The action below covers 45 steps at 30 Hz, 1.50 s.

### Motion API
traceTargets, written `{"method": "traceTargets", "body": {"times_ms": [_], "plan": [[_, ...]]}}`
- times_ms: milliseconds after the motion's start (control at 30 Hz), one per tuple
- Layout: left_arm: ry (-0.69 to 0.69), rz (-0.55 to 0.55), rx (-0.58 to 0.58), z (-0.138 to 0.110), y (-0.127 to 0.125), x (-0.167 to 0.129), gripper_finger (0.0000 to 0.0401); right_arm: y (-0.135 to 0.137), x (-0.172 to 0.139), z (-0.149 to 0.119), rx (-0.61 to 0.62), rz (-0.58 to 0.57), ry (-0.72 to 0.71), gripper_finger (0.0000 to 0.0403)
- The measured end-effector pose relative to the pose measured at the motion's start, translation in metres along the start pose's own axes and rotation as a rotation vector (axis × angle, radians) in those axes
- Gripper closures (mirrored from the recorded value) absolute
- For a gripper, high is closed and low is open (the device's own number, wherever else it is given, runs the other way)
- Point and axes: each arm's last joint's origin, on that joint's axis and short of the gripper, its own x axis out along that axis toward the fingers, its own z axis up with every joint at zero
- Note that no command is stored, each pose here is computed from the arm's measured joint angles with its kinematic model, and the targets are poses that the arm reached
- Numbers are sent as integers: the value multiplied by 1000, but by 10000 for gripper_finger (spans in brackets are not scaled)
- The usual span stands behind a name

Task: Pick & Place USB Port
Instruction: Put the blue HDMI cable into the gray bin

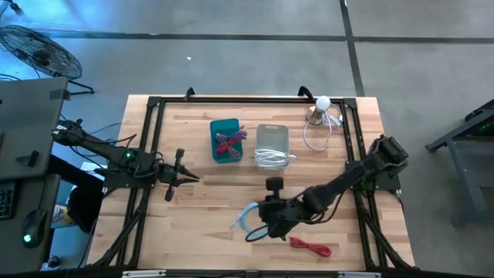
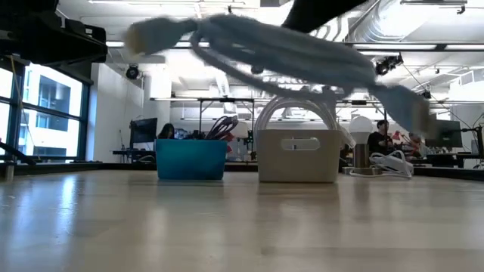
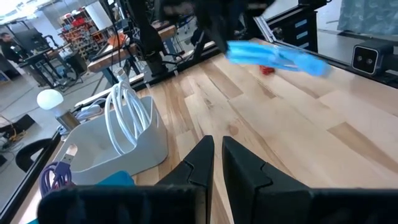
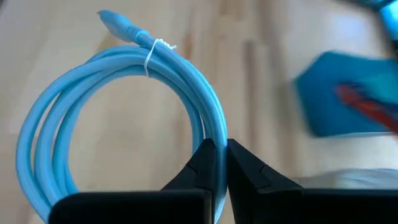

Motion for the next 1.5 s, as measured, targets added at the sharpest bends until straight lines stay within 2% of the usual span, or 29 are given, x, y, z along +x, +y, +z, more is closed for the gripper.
{"method": "traceTargets", "body": {"times_ms": [333,767,967,1233,1500], "plan": [[4,8,7,0,0,0,371,-37,-56,28,-45,-291,-75,393],[28,35,45,-2,1,0,371,-128,-101,37,68,-512,-125,393],[81,48,57,-6,0,0,371,-169,-105,33,133,-593,-95,393],[79,49,56,-6,0,0,371,-210,-94,24,186,-683,-5,393],[79,48,56,-6,0,0,371,-238,-71,-5,216,-732,144,393]]}}
